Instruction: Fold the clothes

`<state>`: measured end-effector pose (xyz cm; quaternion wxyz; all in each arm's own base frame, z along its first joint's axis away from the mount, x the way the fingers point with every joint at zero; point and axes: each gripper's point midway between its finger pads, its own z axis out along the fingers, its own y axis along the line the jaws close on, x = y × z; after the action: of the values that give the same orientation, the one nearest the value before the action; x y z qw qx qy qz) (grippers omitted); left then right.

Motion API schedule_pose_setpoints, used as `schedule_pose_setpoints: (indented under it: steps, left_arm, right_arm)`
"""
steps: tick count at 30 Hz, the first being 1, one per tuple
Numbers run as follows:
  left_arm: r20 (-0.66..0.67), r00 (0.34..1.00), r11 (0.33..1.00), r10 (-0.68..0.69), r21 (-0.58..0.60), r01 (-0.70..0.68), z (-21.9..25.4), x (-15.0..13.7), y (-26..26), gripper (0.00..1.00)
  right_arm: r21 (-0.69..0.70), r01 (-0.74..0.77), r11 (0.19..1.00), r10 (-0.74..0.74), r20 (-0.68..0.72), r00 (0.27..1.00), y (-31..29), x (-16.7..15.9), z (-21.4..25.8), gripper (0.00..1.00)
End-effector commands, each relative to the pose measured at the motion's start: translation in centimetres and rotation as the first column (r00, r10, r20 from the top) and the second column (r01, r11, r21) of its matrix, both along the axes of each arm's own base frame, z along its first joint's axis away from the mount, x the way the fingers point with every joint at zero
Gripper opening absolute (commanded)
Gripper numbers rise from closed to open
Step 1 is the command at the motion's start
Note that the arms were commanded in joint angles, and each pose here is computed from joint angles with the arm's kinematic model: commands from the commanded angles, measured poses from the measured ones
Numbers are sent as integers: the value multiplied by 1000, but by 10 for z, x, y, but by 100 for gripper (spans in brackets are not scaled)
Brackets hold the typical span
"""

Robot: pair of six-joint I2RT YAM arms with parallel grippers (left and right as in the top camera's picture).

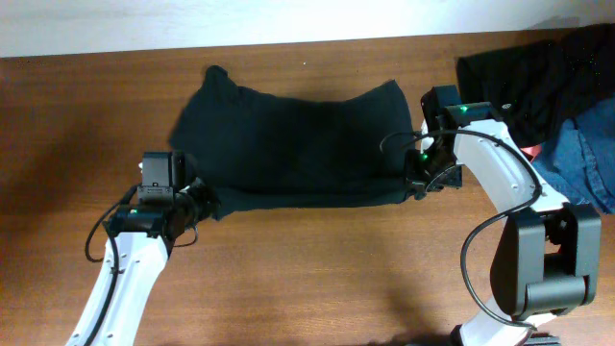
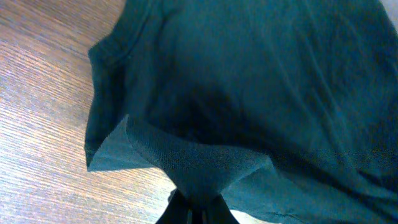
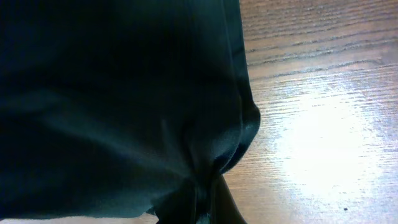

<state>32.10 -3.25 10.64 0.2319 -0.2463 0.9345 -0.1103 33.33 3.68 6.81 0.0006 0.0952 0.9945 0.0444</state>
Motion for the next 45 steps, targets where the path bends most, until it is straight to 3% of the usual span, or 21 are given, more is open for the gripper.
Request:
schedule_pose_setpoints:
  steps: [1,23,45]
  left_arm:
    - [45,999,1000,6,-5,-6,14,9,6,1]
    - [37,999,998,5,-55,-2,-12,35,4,0]
    - [112,994,999,14,-42,-10,-3,51,7,1]
  right_arm:
    - [15,14,1000,-14,15,1000,3,7,1,4]
    - [20,40,999,-42,90,995,3,28,0,4]
    - [31,90,995,-93,123,988,4,38,0,4]
